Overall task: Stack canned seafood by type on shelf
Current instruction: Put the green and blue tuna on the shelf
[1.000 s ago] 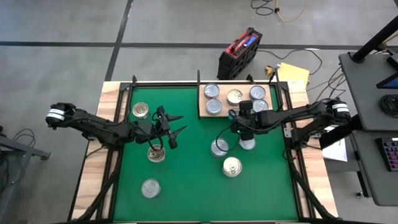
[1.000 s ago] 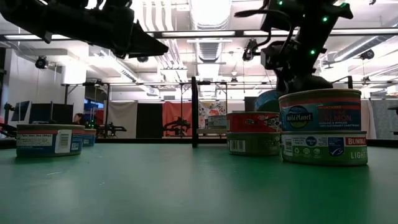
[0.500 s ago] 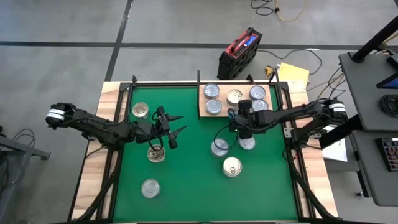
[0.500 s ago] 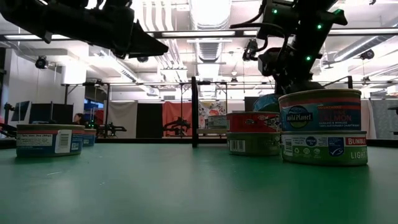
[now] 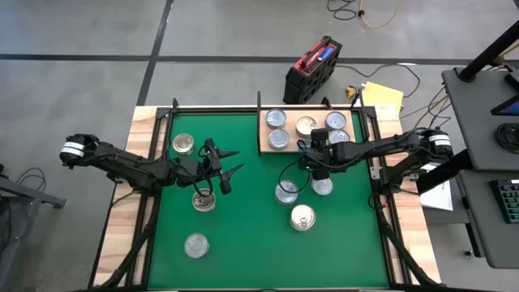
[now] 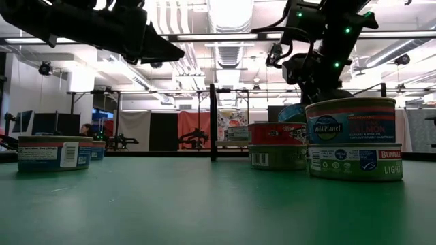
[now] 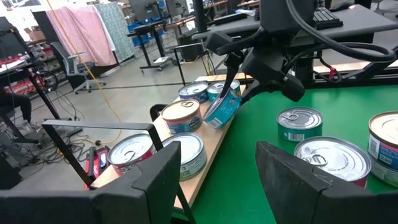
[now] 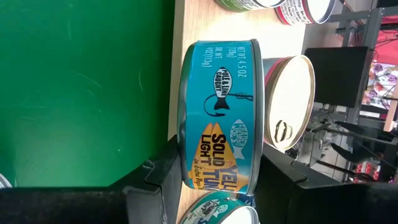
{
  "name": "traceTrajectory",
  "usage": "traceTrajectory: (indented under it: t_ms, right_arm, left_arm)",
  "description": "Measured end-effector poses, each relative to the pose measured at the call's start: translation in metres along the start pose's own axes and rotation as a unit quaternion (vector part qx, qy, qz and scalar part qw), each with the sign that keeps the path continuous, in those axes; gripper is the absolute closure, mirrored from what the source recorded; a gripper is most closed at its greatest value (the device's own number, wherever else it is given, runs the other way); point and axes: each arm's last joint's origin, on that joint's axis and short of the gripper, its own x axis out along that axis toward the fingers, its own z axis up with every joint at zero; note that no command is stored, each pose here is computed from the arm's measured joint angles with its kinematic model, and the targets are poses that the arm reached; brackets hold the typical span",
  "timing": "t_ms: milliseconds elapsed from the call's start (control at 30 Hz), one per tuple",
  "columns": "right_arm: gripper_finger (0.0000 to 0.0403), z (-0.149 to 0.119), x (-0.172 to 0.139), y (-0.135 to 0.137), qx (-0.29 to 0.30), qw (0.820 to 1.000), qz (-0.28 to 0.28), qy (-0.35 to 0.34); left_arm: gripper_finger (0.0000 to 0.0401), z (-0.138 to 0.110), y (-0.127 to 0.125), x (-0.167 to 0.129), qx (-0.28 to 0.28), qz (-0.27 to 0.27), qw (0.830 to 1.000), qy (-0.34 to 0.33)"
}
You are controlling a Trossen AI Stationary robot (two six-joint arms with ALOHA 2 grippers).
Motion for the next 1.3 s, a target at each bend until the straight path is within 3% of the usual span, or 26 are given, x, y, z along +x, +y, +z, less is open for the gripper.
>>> traceTrajectory:
  t_ms: [1300]
  right_arm:
    - [0.0214,0.0014,-0.0001,0.0003,0.022,1.0,0.011,-0.009]
  left_arm:
    - [0.0209,-0.0017,-0.0002,0.0,-0.006,-0.002,1.0,0.008]
